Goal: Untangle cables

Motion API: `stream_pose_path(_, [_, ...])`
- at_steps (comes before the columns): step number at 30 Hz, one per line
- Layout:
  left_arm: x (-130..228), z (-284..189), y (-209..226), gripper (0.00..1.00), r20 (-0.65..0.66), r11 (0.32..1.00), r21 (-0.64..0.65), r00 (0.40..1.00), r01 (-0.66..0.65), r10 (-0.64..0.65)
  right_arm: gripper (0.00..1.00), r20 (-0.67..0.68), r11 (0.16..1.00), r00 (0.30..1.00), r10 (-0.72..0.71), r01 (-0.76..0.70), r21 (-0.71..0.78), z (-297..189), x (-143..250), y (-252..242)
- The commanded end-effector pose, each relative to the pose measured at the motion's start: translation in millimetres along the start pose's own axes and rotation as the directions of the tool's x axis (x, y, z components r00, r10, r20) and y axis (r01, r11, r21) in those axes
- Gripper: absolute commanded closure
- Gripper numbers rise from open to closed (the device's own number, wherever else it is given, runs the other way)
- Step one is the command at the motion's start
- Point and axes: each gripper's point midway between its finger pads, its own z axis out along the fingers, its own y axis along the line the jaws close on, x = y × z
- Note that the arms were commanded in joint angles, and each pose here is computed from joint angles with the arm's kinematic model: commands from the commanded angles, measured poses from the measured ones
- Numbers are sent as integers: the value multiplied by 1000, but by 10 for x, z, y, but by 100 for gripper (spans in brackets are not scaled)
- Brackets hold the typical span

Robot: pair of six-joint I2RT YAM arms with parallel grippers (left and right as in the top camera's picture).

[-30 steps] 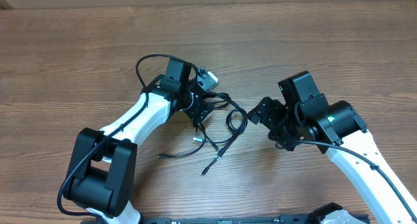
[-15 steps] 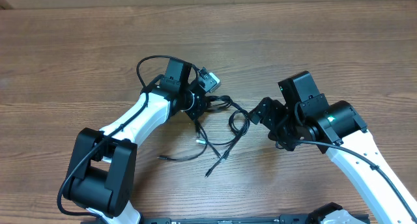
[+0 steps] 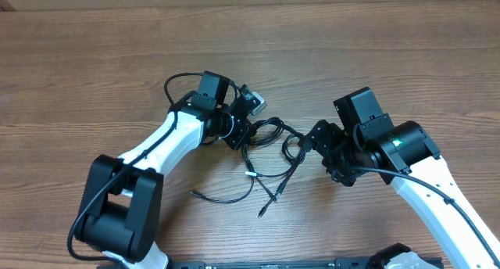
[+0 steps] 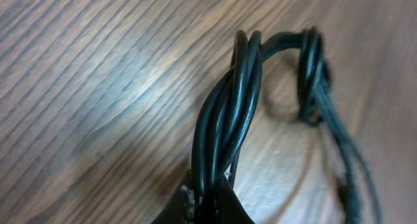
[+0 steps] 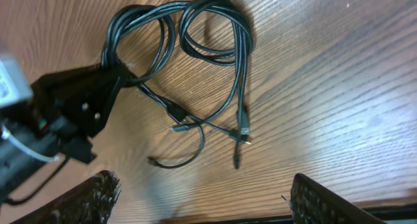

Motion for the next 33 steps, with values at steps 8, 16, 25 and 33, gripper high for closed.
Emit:
stream_pose_path(8, [-619, -955, -552, 96, 258, 979, -10, 945, -205, 201, 35, -90, 950, 960, 266, -277, -146, -56, 43, 370])
stream_pose_path(16, [-503, -1194, -650, 96, 225, 963, -68, 936, -261, 269, 33, -216, 898, 967, 132, -209, -388, -253, 140, 968])
stream_pose_path(25, [-423, -1159, -759, 96, 191, 959, -45, 940, -278, 282, 37, -205, 879, 973, 103, -185, -440, -307, 113, 1084])
stream_pose_path(33, [-522, -1156, -1070, 96, 225, 921, -28, 895, -388, 384, 48, -146, 885, 980, 136, -186, -427, -274, 4, 1045])
